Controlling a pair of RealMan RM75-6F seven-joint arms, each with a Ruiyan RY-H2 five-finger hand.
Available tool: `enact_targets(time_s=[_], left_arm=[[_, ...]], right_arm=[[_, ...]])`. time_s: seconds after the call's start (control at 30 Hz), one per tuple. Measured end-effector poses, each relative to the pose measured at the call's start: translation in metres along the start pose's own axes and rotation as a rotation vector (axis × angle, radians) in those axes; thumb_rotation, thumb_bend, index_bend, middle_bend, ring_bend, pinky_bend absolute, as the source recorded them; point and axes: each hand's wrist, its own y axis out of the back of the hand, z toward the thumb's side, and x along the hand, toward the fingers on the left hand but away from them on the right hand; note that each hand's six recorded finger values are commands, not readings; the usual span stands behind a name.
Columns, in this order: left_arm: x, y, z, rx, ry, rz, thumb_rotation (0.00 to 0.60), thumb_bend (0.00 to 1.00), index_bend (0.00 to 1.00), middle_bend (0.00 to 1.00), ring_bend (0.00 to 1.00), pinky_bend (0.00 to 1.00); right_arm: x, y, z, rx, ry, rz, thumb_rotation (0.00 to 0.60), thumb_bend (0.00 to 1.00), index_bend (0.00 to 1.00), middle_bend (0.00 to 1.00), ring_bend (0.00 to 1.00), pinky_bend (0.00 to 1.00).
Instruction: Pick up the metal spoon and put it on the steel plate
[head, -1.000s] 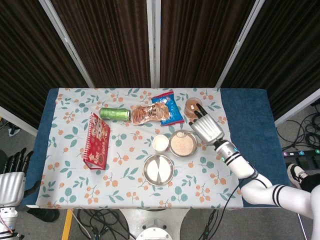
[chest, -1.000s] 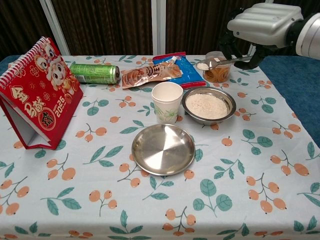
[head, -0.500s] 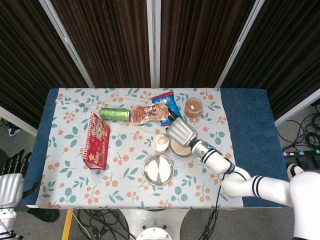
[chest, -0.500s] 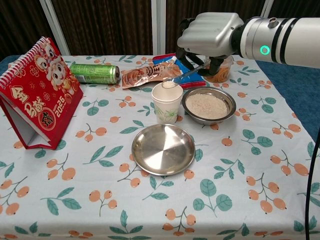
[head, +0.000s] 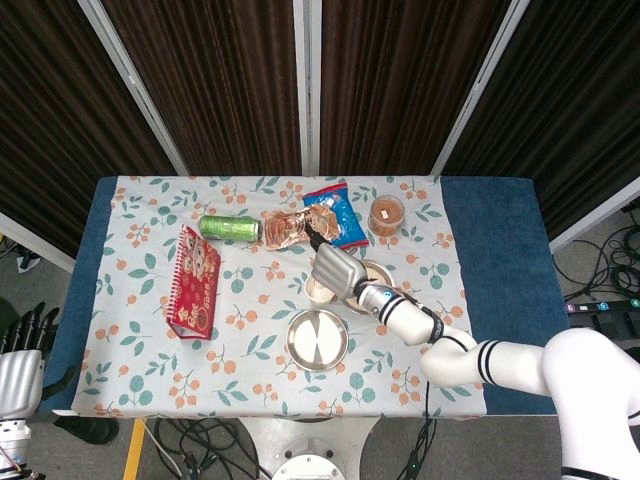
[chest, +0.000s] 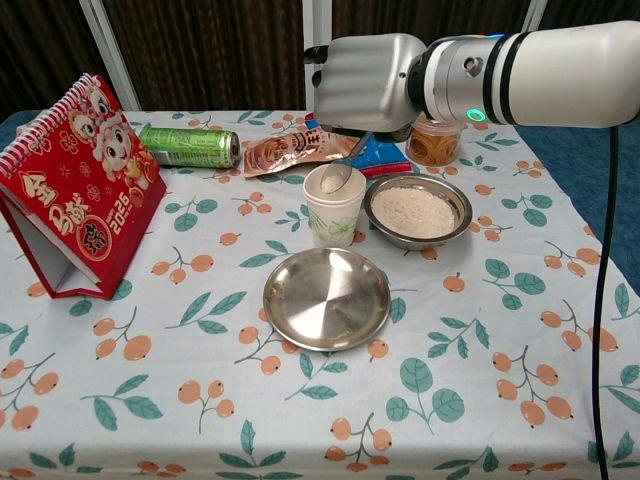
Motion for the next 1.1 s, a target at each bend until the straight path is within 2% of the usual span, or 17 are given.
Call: enact_targets(time_s=[0.33, 0.63, 0.9, 1.1], left_arm=[[-0.004, -0.002, 0.0, -0.007, 0.003, 0.002, 0.6, 0.26, 0.13, 0.1, 0.05, 0.11], [-0.003, -0.003, 0.0, -0.008, 0.0, 0.003, 0.6, 0.26, 0.13, 0.1, 0.05, 0.11], [-0.001, -0.001, 0.002, -0.005, -0.009, 0.008, 0.6, 0.26, 0.13, 0.1, 0.05, 0.11], [0.0, 0.001, 0.003, 0.0, -0.013, 0.005, 0.6, 0.26, 0.13, 0.1, 0.05, 0.11]], right_arm=[[-0.003, 0.019, 0.011, 0.311, 0.028, -0.112, 0.6, 0.38, 0.64, 0.6, 0.19, 0.0], [0.005, 0.021, 0.018, 0.423, 0.002, -0.14, 0.6, 0.38, 0.64, 0.61, 0.19, 0.0], [0.021, 0.02, 0.012, 0.394, -0.046, -0.12, 0.6, 0.38, 0.64, 0.61, 0.19, 0.0], [0.031, 0.018, 0.005, 0.29, -0.085, -0.114, 0.6, 0.38, 0.64, 0.61, 0.19, 0.0]])
